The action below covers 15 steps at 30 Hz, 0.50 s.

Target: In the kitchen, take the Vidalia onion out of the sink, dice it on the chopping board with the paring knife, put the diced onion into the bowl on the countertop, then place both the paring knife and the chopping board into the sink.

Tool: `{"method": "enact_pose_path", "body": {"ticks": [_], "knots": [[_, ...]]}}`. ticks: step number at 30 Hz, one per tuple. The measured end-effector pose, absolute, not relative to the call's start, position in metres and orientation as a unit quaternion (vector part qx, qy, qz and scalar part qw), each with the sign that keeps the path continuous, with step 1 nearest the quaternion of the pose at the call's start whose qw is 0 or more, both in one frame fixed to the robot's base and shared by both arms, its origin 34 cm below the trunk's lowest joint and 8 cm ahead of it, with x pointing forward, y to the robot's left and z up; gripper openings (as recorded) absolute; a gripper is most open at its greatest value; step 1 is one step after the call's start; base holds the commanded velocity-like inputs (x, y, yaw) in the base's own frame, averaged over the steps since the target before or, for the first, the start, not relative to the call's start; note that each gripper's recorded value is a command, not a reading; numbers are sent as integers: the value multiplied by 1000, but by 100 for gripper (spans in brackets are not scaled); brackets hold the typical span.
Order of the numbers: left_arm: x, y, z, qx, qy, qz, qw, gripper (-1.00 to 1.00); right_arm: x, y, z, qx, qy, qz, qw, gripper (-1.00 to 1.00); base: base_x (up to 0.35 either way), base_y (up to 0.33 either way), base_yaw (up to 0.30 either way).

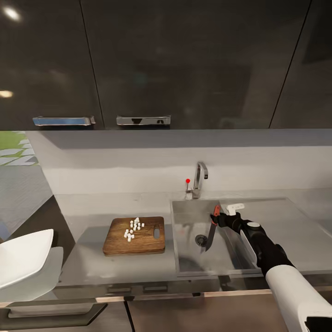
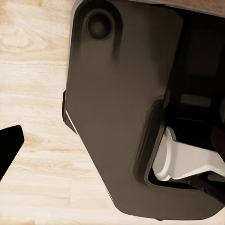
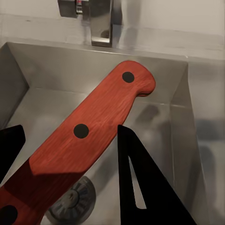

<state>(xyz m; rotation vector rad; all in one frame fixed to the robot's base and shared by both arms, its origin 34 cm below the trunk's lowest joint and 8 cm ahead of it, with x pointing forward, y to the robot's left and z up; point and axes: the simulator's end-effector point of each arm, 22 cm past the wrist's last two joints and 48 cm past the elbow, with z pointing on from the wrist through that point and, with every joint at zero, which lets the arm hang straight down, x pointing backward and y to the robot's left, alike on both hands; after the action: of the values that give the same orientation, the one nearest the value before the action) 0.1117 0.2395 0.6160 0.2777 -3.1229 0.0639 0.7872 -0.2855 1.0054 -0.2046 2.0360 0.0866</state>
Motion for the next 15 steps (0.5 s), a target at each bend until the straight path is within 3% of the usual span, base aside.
{"method": "enact_pose_path", "body": {"ticks": [12,15], "knots": [[112,240,616,89,-996,20,3,100,787,-283,1004,-87,851,37,517,-100,0,0,-2],[112,240,616,88,-996,20,3,100,787,-282,1004,-87,851,38,517,-100,0,0,-158]]}}
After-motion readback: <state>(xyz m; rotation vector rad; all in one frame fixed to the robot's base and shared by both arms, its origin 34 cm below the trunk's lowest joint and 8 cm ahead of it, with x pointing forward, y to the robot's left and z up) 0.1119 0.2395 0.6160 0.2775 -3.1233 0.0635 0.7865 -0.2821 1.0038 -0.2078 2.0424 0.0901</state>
